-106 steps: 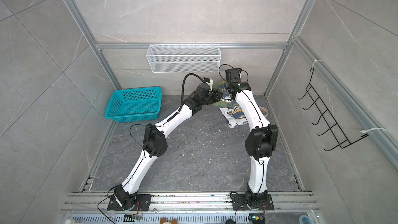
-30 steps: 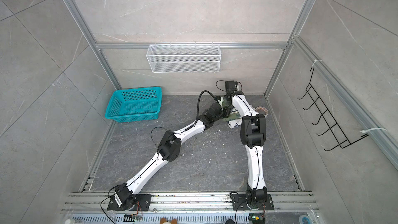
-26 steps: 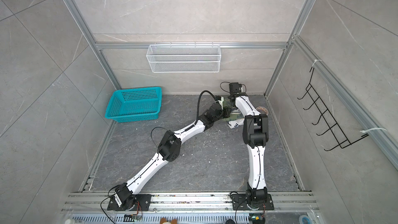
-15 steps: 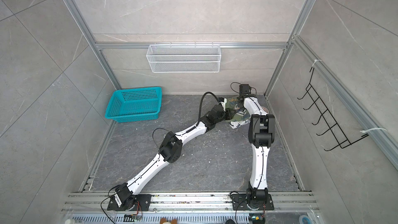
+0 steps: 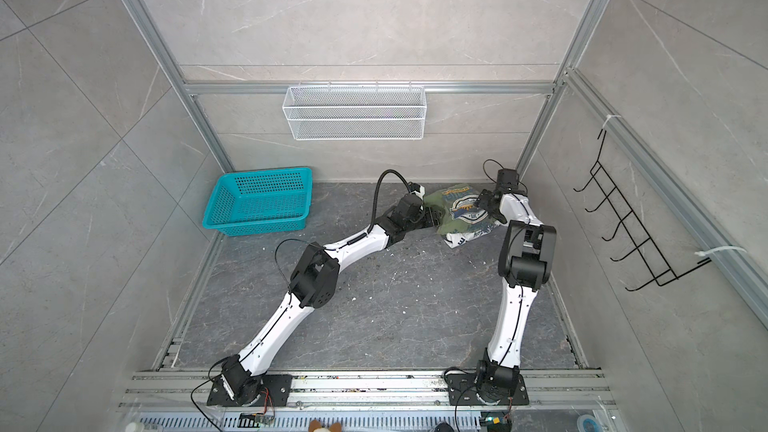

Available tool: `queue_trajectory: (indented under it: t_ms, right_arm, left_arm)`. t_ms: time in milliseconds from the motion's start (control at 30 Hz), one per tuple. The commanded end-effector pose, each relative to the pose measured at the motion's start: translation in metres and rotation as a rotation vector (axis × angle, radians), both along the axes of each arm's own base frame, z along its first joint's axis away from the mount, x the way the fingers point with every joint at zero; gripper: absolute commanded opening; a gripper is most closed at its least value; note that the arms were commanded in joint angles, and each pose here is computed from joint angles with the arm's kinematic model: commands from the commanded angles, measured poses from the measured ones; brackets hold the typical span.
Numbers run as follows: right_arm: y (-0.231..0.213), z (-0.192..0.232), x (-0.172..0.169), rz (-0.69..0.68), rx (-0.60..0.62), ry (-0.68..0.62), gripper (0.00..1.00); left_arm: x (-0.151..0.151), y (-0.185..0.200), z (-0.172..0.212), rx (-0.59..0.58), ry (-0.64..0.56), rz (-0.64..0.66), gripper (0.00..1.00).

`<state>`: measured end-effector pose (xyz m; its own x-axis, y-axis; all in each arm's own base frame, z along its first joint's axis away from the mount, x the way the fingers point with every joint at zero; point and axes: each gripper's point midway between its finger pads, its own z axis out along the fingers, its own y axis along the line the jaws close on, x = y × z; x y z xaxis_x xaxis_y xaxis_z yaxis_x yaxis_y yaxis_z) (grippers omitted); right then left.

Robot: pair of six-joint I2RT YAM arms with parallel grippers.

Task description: Fold and stack the tank tops

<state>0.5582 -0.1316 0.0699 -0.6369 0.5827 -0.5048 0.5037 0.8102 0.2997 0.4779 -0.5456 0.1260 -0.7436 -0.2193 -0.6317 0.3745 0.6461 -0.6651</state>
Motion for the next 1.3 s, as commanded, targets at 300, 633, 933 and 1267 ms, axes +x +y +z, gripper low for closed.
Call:
queue_trajectory:
  t_ms: [300, 633, 933, 1267]
  right_arm:
    - [-0.004, 0.001, -0.011, -0.094, 0.184, -0.026, 0.71]
    - [0.046, -0.030, -0.048, -0.123, 0.333, 0.066, 0.65]
    - [0.132, -0.036, -0.097, -0.032, 0.431, 0.112, 0.64]
    - [0.147, 0.013, -0.106, 0.039, 0.317, 0.028, 0.82]
  left_arm:
    - [-0.037, -0.032, -0.008, -0.031, 0.066, -0.117, 0.55]
    - [-0.042, 0.005, -0.033, 0.036, 0.092, -0.101, 0.37]
    - [-0.029, 0.097, -0.006, 0.048, 0.046, -0.008, 0.27]
    - [-0.027, 0.150, 0.052, 0.095, -0.064, -0.081, 0.54]
